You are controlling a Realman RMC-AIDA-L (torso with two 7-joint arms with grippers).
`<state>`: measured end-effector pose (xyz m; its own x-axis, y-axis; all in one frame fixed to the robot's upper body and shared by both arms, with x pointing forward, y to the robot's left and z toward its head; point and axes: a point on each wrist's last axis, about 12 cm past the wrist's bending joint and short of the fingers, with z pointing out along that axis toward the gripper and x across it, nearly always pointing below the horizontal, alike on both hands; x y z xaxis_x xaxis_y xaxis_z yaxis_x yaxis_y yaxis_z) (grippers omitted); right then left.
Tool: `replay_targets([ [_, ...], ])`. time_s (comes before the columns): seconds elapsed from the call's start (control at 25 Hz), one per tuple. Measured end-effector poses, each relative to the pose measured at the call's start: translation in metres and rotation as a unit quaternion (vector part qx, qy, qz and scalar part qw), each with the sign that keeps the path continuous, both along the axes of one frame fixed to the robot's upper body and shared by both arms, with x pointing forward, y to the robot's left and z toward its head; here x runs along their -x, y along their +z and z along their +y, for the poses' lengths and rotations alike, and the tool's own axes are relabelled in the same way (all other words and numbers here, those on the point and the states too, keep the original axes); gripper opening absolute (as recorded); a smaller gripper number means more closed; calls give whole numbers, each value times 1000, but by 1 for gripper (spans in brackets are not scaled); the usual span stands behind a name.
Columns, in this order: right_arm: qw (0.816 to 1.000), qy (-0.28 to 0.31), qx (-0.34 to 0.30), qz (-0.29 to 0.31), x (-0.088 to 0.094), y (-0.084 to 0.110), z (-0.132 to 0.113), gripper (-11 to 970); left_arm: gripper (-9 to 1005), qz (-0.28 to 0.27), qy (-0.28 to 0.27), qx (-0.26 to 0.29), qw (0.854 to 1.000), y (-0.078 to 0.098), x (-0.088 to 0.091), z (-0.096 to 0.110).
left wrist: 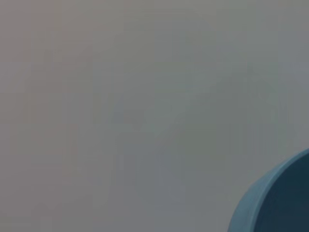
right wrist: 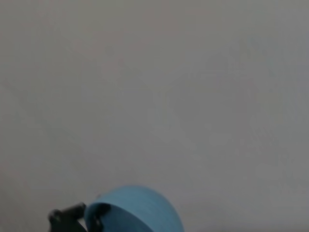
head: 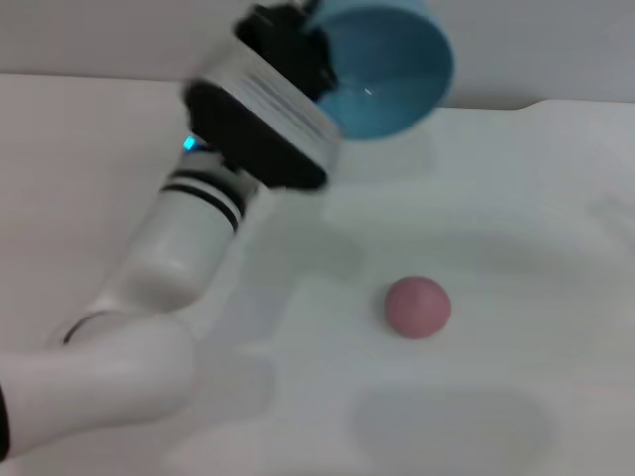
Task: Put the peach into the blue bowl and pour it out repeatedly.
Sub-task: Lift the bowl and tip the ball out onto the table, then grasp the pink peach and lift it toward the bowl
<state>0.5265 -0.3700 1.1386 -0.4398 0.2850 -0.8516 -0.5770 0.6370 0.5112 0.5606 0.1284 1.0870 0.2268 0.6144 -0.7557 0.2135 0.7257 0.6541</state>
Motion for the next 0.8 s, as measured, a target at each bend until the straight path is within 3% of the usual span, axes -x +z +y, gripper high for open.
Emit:
replay_targets([
  [0.08,996,-24,-14,-87,3,-10,3,470,1,53,40,80,995,10,-7,13],
  [0.16,994,-33,-15,-103,3,-12,3,473,1,70,42,98,992,13,-9,17],
  [0.28,993,-45,-2,-107,-3,-19,6,477,0,138,38,149,978,18,-15,33],
  [0.44,995,-40,42,-77,-21,-25,17,483,0,233,19,244,941,25,-22,66],
  [0.56,995,-36,70,-65,-34,-27,26,487,0,281,10,317,906,29,-24,93],
  [0.6,994,-30,82,-61,-40,-28,31,488,0,307,6,351,885,29,-25,107],
  [0.64,994,-25,94,-57,-44,-29,36,490,0,349,-2,398,848,28,-23,125],
  [0.68,992,-9,120,-50,-52,-31,47,491,0,369,-6,418,830,27,-22,133],
  [0.72,990,-1,133,-47,-56,-32,52,507,0,369,-6,418,830,27,-22,133],
  [0.8,988,14,150,-45,-62,-32,62,538,-1,402,-4,444,800,27,-17,153],
])
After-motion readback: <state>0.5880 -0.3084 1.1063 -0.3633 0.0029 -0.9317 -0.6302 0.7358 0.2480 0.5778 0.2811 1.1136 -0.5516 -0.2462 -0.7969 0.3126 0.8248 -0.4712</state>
